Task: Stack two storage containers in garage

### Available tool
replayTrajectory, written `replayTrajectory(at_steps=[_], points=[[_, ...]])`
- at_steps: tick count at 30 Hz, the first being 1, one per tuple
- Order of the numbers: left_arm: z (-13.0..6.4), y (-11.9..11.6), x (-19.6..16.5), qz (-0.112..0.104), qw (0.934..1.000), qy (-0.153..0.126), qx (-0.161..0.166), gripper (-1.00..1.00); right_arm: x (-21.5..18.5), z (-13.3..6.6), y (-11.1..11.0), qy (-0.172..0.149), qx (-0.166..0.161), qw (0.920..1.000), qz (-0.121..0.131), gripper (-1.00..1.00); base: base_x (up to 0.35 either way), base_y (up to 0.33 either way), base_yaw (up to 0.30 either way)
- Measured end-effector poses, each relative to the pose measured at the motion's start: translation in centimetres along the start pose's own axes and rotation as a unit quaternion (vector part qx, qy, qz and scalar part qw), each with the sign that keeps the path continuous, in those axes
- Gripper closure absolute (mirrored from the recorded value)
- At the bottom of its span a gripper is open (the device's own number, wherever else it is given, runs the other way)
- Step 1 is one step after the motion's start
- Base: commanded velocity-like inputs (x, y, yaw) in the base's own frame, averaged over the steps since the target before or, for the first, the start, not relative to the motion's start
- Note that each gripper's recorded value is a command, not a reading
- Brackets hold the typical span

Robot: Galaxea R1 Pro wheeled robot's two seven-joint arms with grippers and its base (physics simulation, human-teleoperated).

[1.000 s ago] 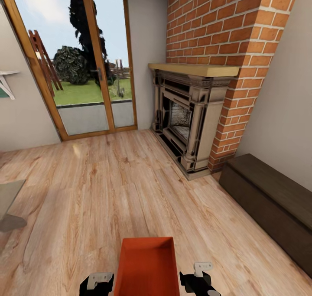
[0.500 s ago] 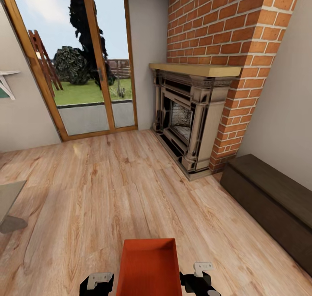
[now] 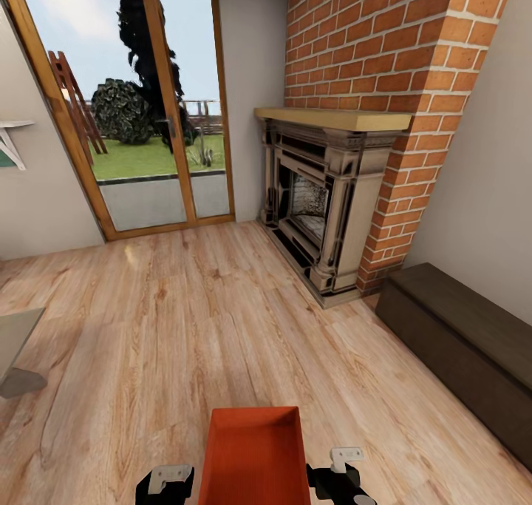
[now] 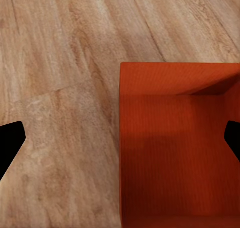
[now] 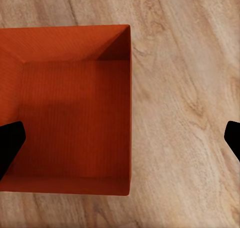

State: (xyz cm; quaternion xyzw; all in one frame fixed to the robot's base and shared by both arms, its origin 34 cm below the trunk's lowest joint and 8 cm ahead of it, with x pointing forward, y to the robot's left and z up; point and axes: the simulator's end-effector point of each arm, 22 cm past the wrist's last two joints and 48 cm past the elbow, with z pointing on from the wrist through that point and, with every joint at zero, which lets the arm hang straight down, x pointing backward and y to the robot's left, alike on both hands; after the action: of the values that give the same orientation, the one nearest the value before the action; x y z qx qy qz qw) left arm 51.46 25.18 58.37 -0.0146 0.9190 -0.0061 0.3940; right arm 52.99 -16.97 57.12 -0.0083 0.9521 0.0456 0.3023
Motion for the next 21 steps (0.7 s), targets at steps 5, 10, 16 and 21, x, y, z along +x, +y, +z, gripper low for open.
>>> replayTrajectory(at_steps=[5, 10, 16, 21], points=[[0.0, 0.0, 0.0, 0.0, 1.0, 0.0, 0.0, -1.0, -0.02, 0.0, 0.0, 0.0, 0.0, 1.0, 0.0, -1.0, 0.0, 0.014, 0.0], [0.0, 0.04, 0.0, 0.0, 1.0, 0.0, 0.0, -1.0, -0.06, 0.01, 0.0, 0.0, 0.0, 1.0, 0.0, -1.0, 0.0, 0.005, 0.0], [0.0, 0.04, 0.0, 0.0, 1.0, 0.0, 0.0, -1.0, 0.0, 0.0, 0.0, 0.0, 0.0, 1.0, 0.0, -1.0, 0.0, 0.0, 0.0], [0.0, 0.01, 0.0, 0.0, 1.0, 0.0, 0.0, -1.0, 0.0, 0.0, 0.0, 0.0, 0.0, 1.0, 0.0, -1.0, 0.0, 0.0, 0.0]])
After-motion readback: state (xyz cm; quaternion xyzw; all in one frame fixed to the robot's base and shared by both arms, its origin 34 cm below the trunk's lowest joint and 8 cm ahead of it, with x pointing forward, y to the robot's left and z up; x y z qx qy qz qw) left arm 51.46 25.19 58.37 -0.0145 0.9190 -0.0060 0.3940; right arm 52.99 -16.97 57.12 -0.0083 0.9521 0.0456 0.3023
